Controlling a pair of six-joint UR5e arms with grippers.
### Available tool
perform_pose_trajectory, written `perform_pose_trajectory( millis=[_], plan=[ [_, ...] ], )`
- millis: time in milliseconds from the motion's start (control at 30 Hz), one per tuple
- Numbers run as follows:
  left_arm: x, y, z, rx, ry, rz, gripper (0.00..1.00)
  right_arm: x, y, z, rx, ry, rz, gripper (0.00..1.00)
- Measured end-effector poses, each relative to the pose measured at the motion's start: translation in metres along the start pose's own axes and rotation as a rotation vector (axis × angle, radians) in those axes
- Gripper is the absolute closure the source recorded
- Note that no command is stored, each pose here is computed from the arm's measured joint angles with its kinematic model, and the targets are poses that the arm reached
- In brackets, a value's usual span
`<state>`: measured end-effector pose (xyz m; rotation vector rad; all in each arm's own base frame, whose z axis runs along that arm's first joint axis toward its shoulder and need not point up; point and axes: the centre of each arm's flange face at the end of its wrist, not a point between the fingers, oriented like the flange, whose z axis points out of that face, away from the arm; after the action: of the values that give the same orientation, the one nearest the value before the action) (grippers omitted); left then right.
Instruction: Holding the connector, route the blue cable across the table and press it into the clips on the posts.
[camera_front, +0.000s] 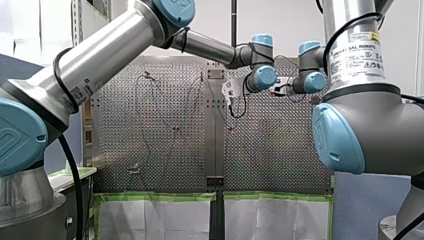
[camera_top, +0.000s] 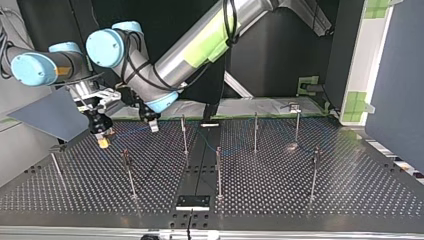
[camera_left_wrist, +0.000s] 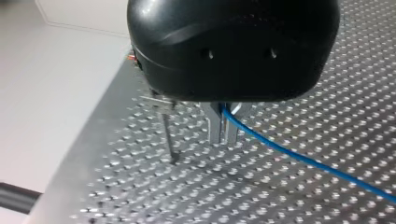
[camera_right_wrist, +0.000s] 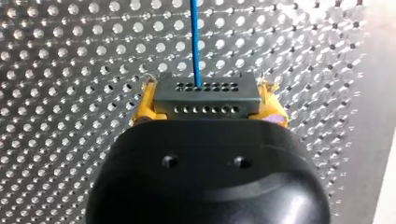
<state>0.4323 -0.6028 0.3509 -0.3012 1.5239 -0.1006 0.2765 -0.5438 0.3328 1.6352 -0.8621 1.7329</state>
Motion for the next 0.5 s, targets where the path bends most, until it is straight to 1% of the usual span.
perform_pose_trajectory(
  millis=[100,233,367,500],
  plan=[
    [-0.014,-0.002,-0.004,0.005,-0.010,-0.001,1.00,0.006,-0.004,-0.002,0.005,0.002,0.000,1.00],
    [-0.023,-0.004,-0.007,0.013,-0.017,0.003,1.00,0.014,-0.009,-0.005,0.011,0.007,0.001,1.00],
    [-0.026,-0.005,-0.005,0.022,-0.025,0.005,1.00,0.029,-0.011,-0.009,0.017,0.032,0.004,1.00],
    [-0.029,-0.011,-0.003,0.051,-0.037,0.009,1.00,0.042,-0.010,-0.009,0.028,0.056,0.009,1.00]
  ],
)
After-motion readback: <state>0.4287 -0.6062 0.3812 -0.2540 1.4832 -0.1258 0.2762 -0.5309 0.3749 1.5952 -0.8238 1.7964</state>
